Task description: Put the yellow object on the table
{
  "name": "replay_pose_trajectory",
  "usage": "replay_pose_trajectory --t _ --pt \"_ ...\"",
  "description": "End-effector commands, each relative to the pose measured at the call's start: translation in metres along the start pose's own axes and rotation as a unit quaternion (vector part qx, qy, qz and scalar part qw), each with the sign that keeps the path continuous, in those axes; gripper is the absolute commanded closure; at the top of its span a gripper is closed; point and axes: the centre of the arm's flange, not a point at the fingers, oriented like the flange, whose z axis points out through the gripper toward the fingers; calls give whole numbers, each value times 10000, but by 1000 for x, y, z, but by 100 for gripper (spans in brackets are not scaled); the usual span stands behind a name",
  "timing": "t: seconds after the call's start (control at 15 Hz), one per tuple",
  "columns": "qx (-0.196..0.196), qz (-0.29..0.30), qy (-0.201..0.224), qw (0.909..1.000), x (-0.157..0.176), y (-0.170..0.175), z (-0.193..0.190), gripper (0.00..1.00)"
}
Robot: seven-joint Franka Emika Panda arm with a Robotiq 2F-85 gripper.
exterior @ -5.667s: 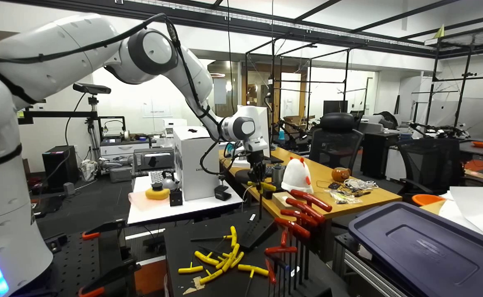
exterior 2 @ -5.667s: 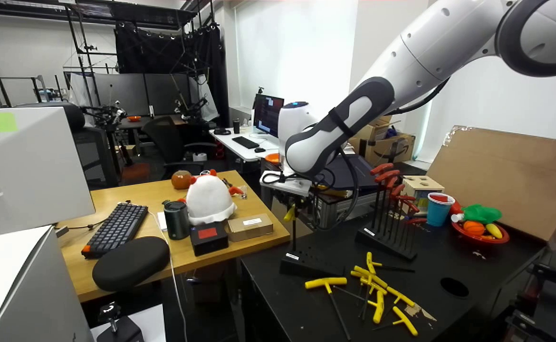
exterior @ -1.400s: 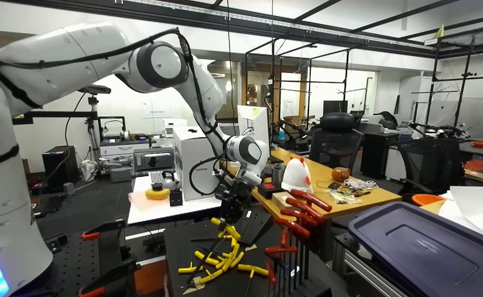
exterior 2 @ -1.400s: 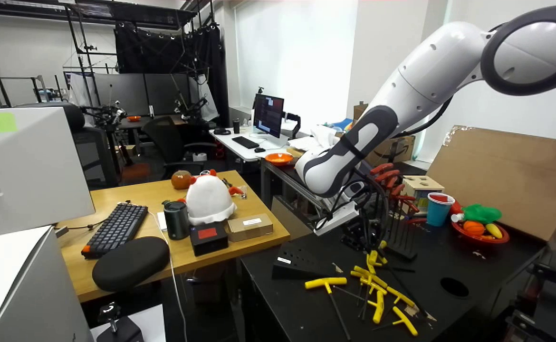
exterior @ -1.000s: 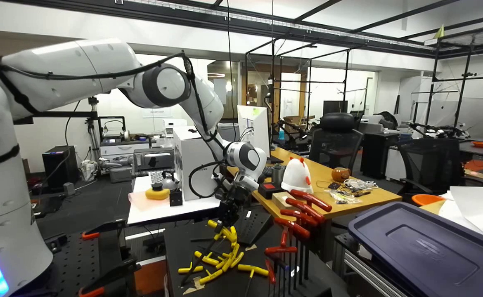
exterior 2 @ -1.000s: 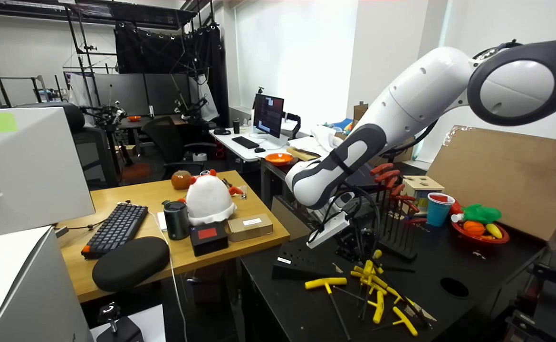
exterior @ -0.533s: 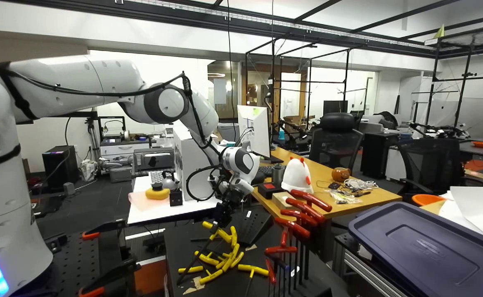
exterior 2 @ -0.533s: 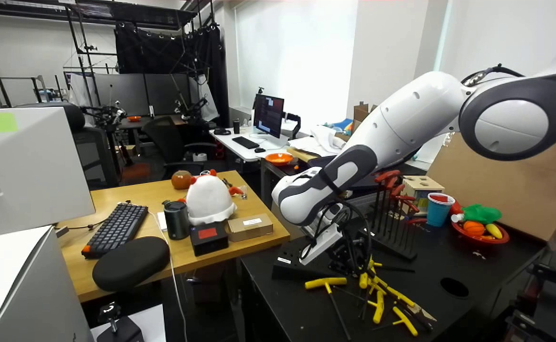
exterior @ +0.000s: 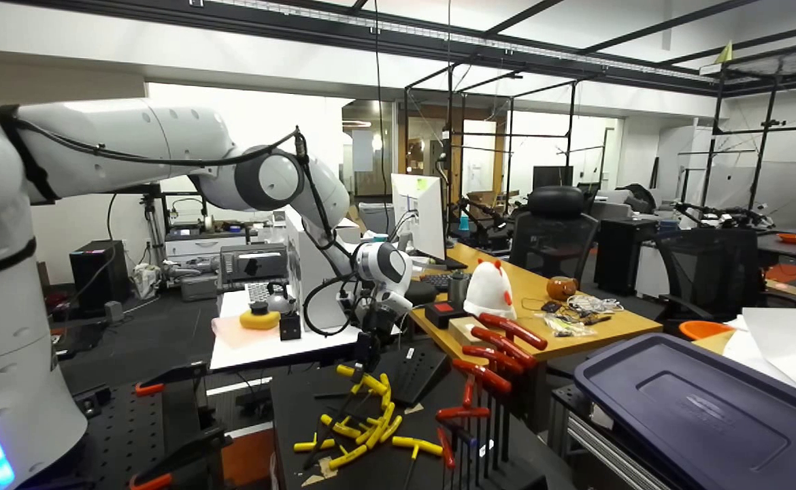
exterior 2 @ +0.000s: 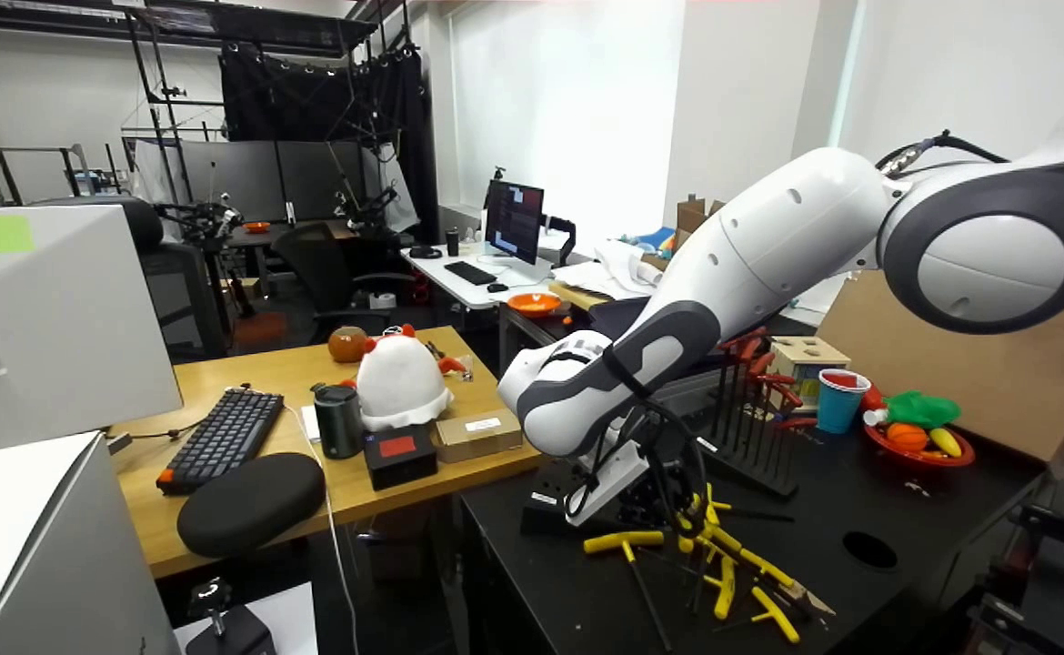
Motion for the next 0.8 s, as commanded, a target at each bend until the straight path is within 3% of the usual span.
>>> replay_pose_trajectory --t 0.0,0.2,0.4,0.53,0.73 --pt "139 -40 421 9990 6 -22 -6 51" --pt "365 -85 608 9974 8 -30 -3 29" --pt "689 -211 520 9960 11 -31 -3 6" --pt "913 -347 378 9945 12 -25 -8 0" --pt "1368 -685 121 9882 14 -6 -24 0"
